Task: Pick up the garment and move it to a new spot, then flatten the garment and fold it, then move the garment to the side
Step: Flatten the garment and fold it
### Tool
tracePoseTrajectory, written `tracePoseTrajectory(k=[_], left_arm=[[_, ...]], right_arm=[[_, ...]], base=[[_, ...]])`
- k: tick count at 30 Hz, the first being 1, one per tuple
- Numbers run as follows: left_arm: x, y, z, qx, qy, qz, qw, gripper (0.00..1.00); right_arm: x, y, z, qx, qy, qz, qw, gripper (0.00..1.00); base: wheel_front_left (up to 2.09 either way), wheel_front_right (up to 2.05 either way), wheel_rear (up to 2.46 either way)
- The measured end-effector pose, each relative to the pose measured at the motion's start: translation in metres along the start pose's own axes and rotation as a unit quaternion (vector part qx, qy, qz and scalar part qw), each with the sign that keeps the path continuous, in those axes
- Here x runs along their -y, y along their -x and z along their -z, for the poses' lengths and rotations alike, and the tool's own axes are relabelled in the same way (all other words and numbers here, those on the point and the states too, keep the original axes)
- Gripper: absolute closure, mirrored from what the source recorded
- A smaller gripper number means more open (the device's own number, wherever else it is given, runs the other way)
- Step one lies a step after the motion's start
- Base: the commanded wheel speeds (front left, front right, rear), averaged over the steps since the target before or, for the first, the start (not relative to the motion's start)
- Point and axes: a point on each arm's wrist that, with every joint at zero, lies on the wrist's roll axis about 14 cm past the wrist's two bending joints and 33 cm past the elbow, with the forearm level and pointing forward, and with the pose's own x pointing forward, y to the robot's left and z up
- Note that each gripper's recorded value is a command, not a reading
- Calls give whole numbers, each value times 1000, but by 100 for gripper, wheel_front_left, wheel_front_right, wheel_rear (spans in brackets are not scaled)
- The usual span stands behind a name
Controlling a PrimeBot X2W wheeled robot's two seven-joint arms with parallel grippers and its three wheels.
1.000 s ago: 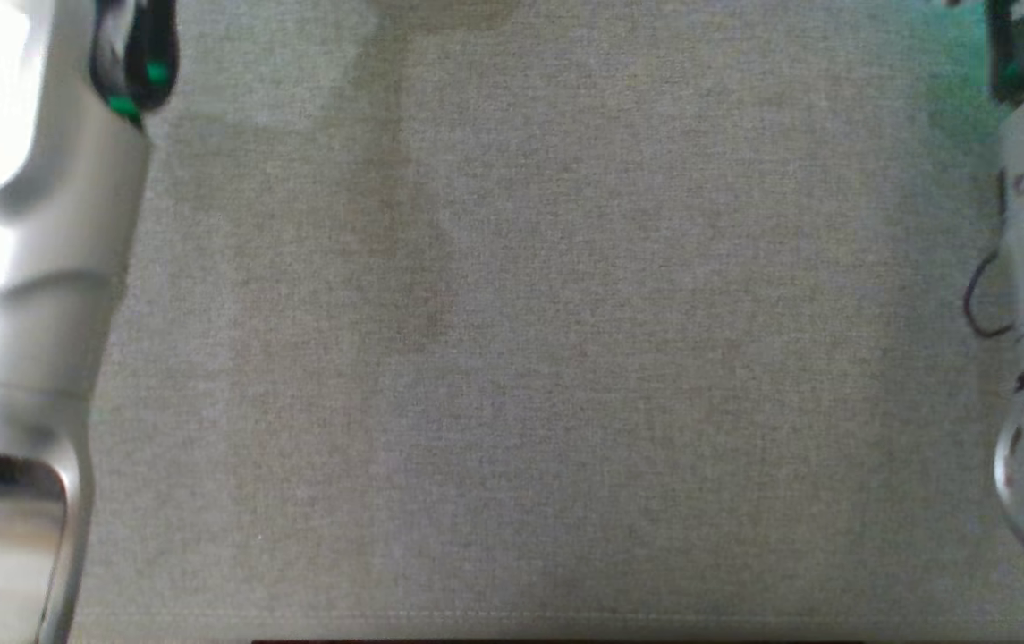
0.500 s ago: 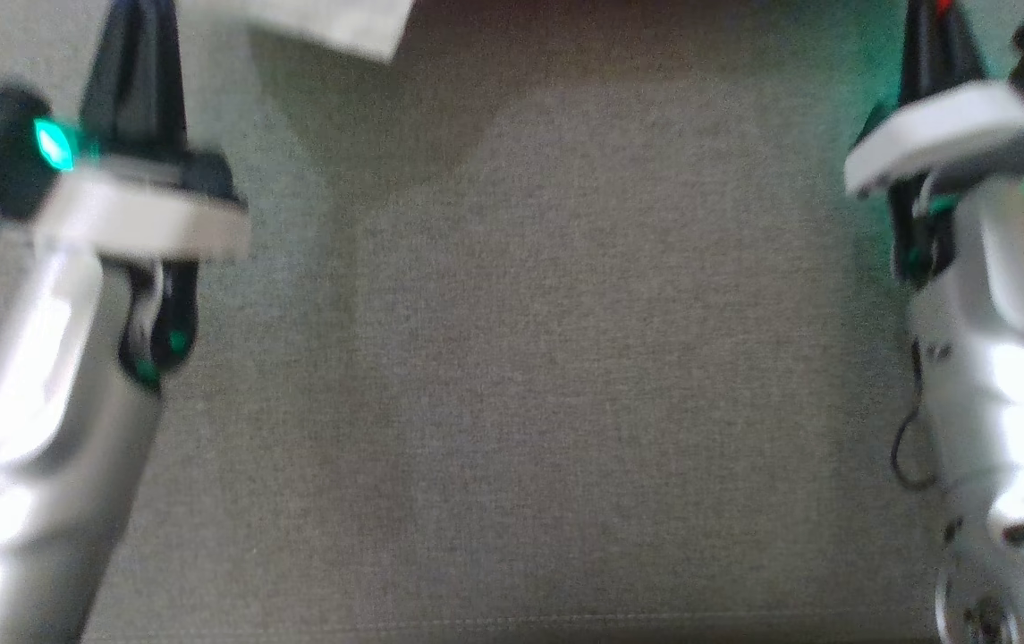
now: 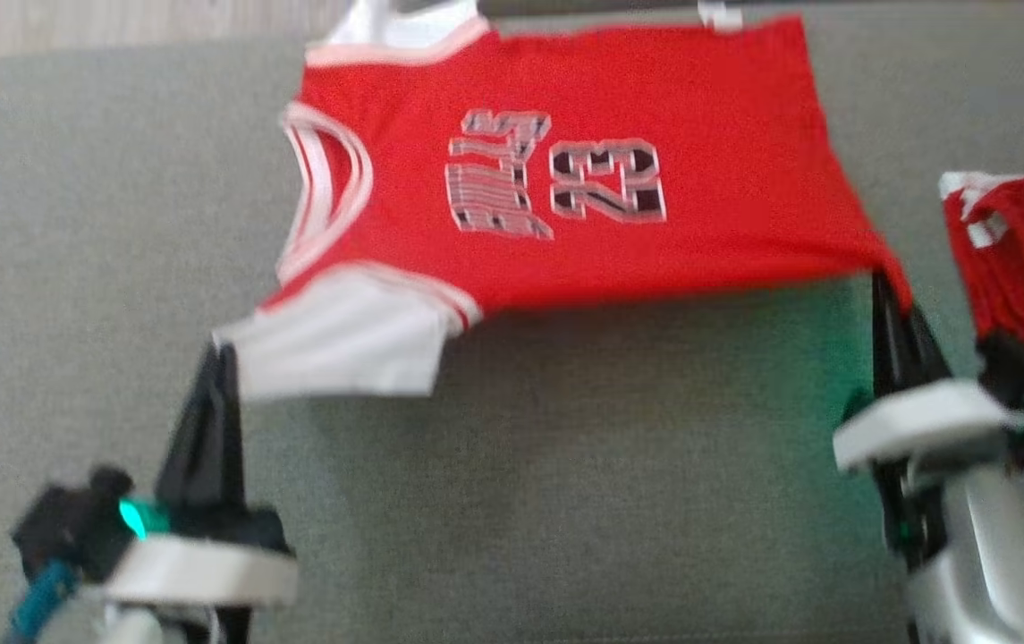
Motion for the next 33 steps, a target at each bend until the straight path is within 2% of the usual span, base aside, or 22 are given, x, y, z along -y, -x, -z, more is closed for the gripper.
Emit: tracePoseTrajectory(k=[6,12,20,27,33], left_arm=[[15,46,5,-21,13,-5,1000,100],[19,66,15,-48,17,-9,999,100],[18,74,40,-95,26,-6,995,100],[21,65,59,-133,27,13,991,100],[30,45,61,-138,21,42,989,100]], right_arm=[[1,56,11,-31,-13,5,999,100],[5,87,26,-79,-11,13,997,100],[8,92,38,-123,-5,17,992,100],[10,96,67,-196,1,21,980,100],[8,83,59,-197,2,16,980,100]], base=[[0,0,0],[0,0,0],[0,0,0],[0,0,0],[0,0,0]])
